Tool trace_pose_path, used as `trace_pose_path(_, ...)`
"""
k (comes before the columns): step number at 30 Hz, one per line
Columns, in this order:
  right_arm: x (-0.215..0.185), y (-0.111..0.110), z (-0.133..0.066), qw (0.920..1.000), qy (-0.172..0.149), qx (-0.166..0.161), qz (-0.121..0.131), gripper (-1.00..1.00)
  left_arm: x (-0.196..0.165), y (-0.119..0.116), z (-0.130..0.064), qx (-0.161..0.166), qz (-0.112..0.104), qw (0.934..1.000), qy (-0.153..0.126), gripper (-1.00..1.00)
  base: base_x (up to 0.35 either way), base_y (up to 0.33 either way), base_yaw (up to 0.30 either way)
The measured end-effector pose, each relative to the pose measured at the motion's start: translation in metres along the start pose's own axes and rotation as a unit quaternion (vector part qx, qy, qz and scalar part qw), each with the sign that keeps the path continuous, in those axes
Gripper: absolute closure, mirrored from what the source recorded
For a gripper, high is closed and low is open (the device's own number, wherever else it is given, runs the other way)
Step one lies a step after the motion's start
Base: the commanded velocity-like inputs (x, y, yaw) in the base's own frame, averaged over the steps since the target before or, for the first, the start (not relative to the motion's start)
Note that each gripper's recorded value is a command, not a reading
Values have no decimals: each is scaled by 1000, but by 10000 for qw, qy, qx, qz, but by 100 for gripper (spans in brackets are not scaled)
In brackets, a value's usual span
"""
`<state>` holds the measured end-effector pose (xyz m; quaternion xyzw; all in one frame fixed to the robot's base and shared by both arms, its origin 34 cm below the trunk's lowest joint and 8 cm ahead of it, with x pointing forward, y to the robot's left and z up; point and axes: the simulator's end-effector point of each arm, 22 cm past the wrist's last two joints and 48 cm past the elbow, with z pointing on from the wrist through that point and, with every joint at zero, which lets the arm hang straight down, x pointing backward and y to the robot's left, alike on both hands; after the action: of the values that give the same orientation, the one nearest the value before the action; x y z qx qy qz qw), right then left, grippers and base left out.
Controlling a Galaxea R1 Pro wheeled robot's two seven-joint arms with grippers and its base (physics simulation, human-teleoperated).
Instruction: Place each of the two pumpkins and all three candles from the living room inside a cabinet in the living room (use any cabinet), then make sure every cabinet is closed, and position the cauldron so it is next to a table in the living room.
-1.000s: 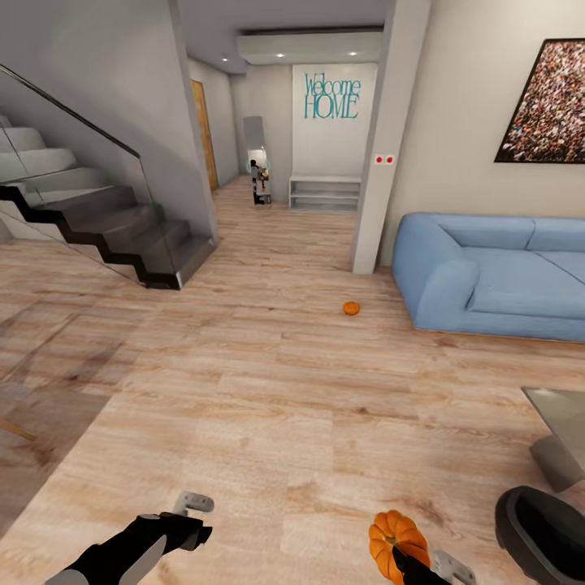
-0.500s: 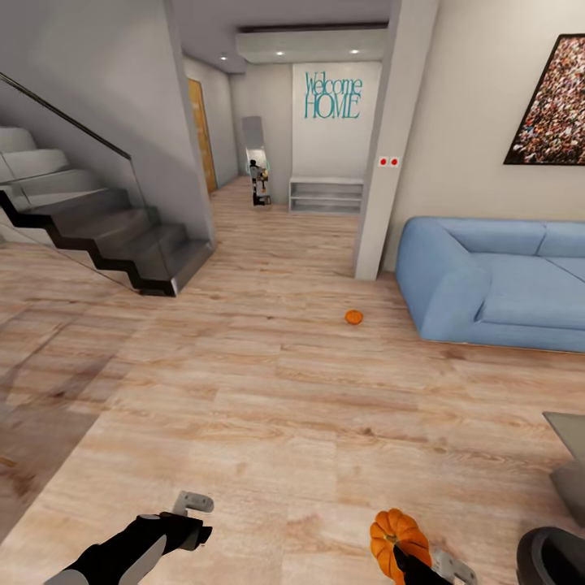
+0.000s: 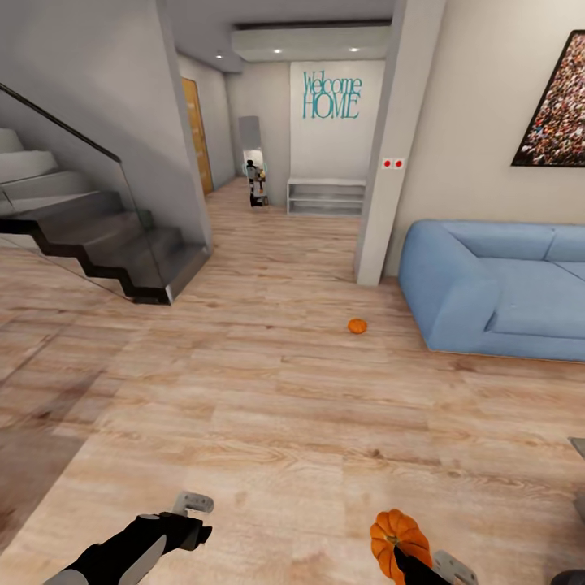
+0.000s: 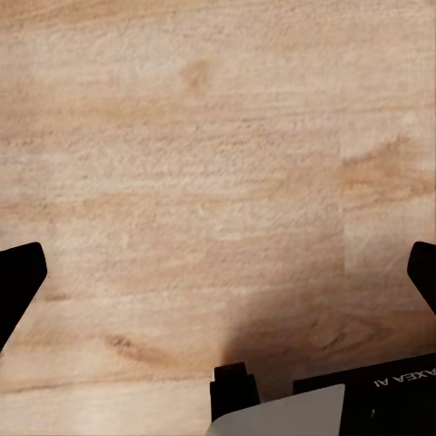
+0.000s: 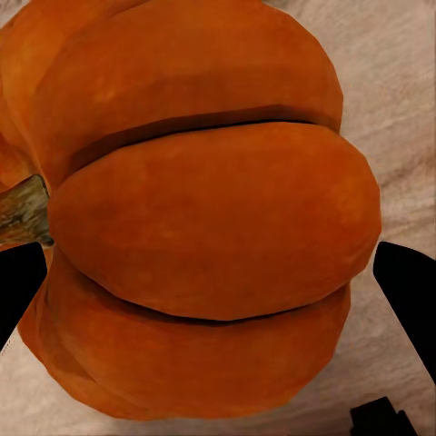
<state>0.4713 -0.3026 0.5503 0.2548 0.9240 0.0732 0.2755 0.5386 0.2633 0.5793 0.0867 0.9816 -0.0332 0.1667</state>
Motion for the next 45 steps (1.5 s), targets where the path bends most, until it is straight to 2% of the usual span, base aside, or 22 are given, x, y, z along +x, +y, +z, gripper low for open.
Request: trace_pose_path(45,0,0,0,10000,5,4,-3,100,0,0,0,0,18,10000,4,-100,330,3,-19)
